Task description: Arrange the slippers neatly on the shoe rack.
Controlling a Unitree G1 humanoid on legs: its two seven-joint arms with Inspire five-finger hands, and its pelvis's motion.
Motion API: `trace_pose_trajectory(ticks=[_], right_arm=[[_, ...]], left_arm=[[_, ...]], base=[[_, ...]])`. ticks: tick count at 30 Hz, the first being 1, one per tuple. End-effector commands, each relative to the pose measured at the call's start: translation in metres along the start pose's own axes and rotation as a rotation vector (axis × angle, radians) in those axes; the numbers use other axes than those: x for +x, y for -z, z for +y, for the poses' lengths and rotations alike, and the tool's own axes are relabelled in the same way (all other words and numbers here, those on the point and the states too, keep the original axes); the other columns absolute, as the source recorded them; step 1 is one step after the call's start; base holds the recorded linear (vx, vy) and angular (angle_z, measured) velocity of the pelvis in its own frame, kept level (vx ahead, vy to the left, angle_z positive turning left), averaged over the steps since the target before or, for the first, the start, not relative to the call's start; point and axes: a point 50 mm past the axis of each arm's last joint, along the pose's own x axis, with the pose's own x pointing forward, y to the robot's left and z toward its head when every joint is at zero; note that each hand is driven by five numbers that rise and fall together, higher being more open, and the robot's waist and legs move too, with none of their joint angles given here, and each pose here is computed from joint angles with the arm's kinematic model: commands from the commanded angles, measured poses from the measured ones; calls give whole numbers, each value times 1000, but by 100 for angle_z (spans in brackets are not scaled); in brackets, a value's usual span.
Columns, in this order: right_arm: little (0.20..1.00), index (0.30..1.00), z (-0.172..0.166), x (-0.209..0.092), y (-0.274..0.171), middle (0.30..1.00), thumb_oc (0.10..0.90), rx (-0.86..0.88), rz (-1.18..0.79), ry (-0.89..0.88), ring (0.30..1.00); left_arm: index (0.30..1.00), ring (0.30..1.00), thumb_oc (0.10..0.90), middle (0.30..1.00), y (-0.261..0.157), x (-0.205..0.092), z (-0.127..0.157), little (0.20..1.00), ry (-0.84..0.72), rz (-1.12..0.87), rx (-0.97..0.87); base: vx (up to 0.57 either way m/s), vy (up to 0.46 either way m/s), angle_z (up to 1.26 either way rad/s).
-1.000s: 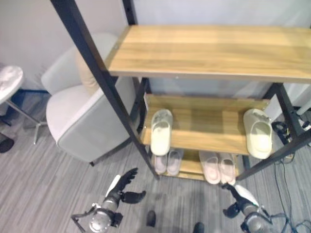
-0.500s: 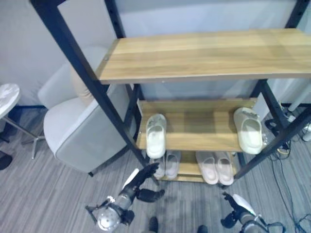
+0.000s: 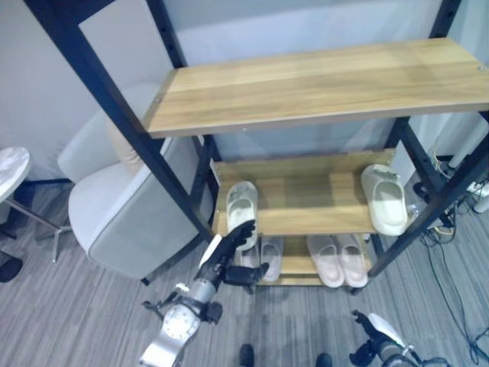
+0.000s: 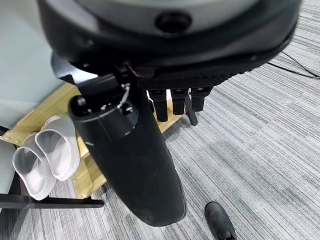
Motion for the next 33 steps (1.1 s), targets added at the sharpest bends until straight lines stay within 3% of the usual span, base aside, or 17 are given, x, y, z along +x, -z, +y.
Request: trace_pose_trajectory(ticks=[1,10,21,33], right_arm=[[900,900,-19,10,-26,900,800,-13,-109,82,900],[900,900,-27,7,-21,900,800,-60,-121,90,900],[900,900,-40,6,-15,900,800,-98,-122,101,900],[900,900,-39,6,-14,900,800,-108,-131,92,900]], left_arm=[[900,900,800,900,-62,28,22,900,-141,-325,77],[900,900,800,900,-92,64,54,900,-285,-408,516],[900,900,800,900,-109,82,103,900,-395,-371,977],[900,900,800,900,-108,86,150,900,-463,-205,1229]], base=[[2,11,-9],[-2,23,-10],[-26,28,-8],[-12,4,-6]])
